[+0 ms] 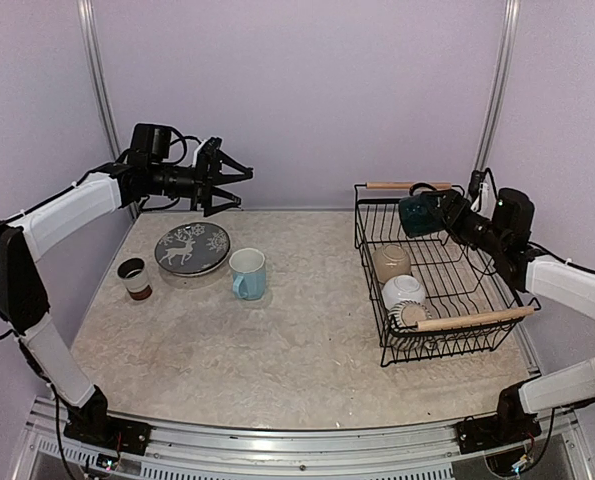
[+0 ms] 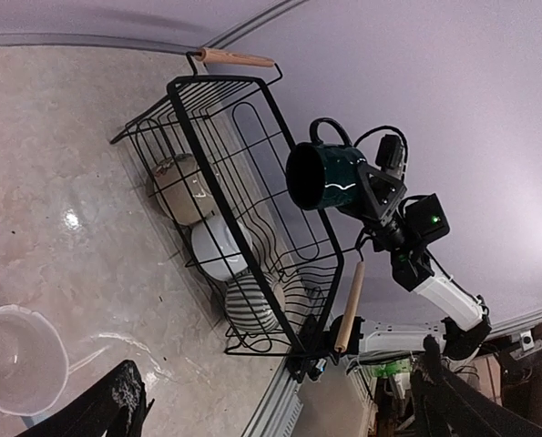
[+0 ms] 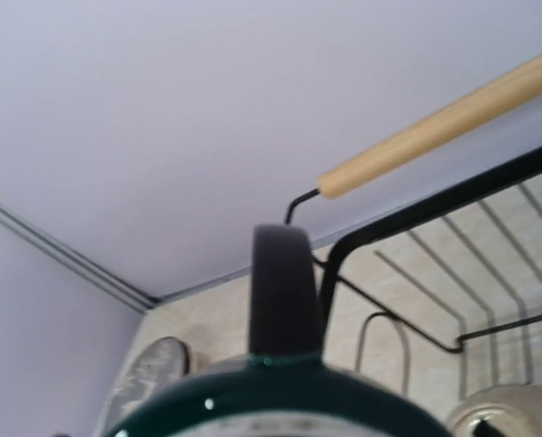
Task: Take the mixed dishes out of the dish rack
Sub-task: Pass from the right arm to the left
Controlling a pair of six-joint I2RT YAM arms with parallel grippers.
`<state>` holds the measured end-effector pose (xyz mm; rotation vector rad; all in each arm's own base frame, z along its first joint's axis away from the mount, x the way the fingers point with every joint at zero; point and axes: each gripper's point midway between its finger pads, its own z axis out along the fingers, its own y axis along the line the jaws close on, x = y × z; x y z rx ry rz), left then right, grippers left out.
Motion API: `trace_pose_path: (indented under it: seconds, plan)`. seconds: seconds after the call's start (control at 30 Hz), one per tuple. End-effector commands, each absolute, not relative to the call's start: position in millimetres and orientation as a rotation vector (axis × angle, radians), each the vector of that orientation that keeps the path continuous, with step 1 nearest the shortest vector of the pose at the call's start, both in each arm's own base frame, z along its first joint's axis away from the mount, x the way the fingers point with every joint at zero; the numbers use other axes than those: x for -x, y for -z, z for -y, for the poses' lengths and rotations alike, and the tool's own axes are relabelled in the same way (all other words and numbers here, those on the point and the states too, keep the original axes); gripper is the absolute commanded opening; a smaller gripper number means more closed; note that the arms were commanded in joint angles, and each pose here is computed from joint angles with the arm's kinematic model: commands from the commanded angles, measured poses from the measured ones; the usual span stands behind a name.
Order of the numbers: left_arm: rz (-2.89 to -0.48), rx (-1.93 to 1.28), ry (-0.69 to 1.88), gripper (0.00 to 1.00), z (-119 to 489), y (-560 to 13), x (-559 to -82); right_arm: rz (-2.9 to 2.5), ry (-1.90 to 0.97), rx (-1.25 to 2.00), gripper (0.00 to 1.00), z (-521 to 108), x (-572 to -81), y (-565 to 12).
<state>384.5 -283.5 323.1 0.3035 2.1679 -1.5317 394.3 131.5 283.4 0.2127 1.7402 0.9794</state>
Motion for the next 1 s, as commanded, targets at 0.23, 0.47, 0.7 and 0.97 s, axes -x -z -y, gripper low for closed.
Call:
trace_pose_path:
  seconds: [0.23,0.47,0.7,0.97]
  plan:
    - [-2.166,-0.548,1.820,0.88,351.4,-312.2,-332.3,-1.504,-1.294,-0.022,0.00,-228.1,-368.8,-353.6]
    - [-2.101,-0.600,1.992,0.82,361.7,-315.9,-320.0,-1.431,-1.409,0.169,0.00,-303.5,-352.1,-360.1]
    - [-2.097,-0.599,2.113,0.71,368.5,-310.7,-316.5,-1.420,-1.494,0.238,0.00,-346.0,-348.4,-355.9]
    - [-2.112,-0.587,2.166,0.63,372.8,-302.9,-317.1,-1.462,-1.507,0.266,0.00,-368.8,-350.5,-336.3]
